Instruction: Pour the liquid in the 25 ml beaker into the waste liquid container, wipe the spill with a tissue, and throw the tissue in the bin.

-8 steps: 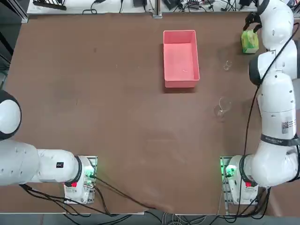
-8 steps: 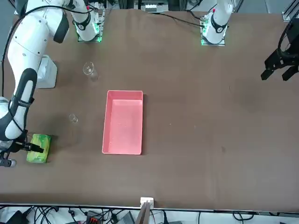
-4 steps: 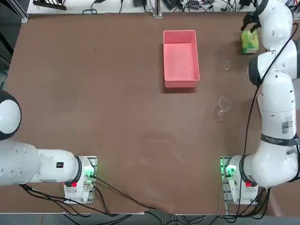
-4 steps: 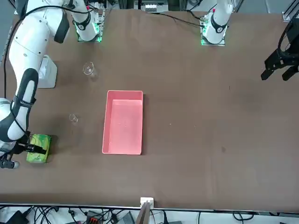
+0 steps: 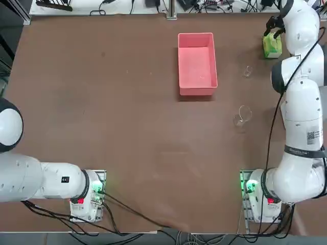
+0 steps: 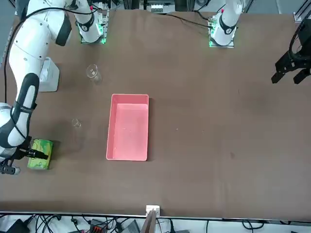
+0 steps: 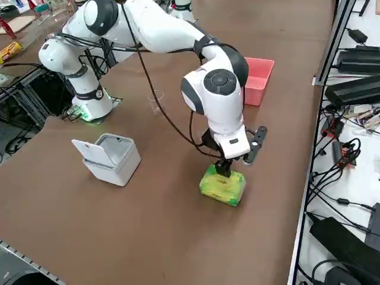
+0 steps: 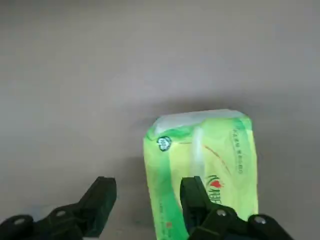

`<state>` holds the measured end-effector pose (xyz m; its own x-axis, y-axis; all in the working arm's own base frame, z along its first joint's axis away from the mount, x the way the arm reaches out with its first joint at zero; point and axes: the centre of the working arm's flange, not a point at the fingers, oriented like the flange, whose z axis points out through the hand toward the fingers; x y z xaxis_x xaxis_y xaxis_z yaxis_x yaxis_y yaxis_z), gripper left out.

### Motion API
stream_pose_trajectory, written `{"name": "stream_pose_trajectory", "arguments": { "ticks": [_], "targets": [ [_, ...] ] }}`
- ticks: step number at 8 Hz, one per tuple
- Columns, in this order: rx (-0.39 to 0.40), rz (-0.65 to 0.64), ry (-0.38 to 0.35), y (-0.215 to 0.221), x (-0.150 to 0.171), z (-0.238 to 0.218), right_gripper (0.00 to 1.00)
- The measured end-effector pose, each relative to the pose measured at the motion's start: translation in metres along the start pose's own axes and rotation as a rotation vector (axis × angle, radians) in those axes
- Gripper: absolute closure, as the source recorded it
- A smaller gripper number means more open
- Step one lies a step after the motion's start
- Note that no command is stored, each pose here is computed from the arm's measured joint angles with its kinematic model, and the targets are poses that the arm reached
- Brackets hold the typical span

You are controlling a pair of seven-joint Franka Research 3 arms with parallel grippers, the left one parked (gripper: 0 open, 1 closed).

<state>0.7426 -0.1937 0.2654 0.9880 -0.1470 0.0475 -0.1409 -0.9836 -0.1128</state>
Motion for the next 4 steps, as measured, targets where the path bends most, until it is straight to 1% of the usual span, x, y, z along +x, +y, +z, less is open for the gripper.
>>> {"name": "stream_pose_trajectory", "arguments": {
  "ticks": [4],
  "targets": [
    [0.007,0.026,-0.008,0.022,-0.004,0.006,0.20]
  ]
}}
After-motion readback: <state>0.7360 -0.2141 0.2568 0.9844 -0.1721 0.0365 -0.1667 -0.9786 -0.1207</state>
